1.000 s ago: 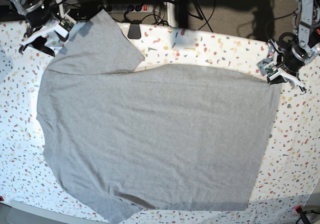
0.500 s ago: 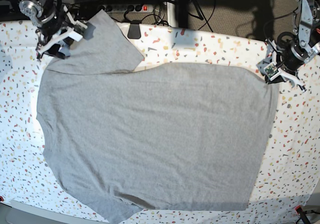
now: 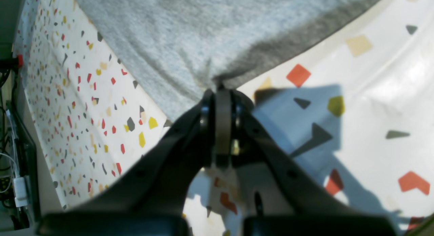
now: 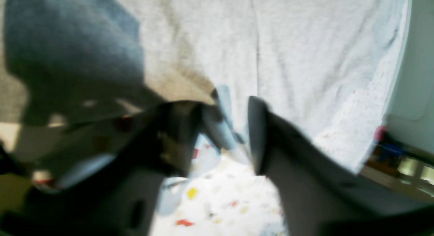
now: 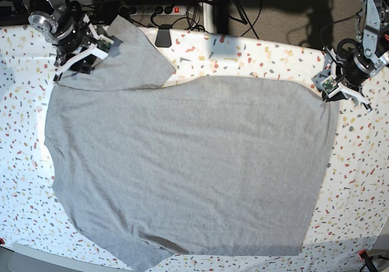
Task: Fold the T-shirt properly
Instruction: 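Close both grippers on the collar-side corners of the shirt, then lift the collar edge with both grippers and fold it over the shirt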
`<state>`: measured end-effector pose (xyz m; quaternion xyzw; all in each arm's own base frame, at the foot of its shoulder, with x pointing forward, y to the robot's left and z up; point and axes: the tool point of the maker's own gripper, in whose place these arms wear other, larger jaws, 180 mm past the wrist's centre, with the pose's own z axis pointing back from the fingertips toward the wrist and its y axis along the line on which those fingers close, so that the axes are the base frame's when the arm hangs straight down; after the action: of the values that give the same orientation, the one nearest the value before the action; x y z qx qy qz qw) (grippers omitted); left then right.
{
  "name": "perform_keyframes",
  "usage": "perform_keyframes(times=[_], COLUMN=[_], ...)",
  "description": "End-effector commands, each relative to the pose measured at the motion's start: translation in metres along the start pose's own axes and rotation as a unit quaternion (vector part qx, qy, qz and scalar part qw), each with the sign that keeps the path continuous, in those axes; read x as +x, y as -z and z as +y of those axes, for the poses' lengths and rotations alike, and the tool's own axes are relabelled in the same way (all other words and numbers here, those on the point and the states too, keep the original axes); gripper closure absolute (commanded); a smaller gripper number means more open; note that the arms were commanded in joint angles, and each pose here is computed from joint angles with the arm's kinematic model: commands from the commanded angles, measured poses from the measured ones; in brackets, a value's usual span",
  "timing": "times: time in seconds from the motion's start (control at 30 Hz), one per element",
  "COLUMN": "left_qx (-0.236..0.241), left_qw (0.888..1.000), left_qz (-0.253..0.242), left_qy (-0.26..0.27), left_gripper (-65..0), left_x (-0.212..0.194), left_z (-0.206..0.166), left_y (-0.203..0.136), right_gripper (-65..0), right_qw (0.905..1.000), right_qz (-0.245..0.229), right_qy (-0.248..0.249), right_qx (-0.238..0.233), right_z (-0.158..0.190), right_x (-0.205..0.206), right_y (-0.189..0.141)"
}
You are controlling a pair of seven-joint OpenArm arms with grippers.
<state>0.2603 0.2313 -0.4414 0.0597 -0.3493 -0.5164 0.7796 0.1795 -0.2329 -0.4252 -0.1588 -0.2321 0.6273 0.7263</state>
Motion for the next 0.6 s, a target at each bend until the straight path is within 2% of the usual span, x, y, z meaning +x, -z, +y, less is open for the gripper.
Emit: perform_keyframes(times=[0.0, 0.1, 0.23, 0.37, 0.57], left_qx=[-0.003, -0.003, -0.003, -0.005, -0.003], left_qw=[1.000, 1.000, 1.000, 1.000, 0.999], left_qz=[0.004, 0.004, 0.004, 0.004, -0.031], left_qy=[0.009, 0.009, 0.009, 0.007, -0.027], left_gripper=[0.0, 0.0, 0.0, 0.0, 0.0], left_x=[-0.002, -0.002, -0.002, -0.003, 0.003], left_z=[0.004, 0.004, 0.004, 0.002, 0.011], left_y=[-0.003, -0.003, -0.003, -0.004, -0.024], right_gripper=[-12.7, 0.0, 0.0, 0.0, 0.0], right_qw=[1.0000, 0.9999, 0.9997, 0.9953, 0.9908], right_qz=[-0.006, -0.006, -0.008, -0.028, -0.034], right_qy=[-0.001, 0.005, 0.017, 0.077, 0.117], right_qx=[0.006, 0.007, -0.017, -0.052, -0.058], right_z=[0.000, 0.000, -0.008, -0.023, -0.028], right_x=[0.001, 0.001, 0.002, 0.009, 0.007], right_y=[-0.002, -0.002, -0.002, -0.004, -0.022])
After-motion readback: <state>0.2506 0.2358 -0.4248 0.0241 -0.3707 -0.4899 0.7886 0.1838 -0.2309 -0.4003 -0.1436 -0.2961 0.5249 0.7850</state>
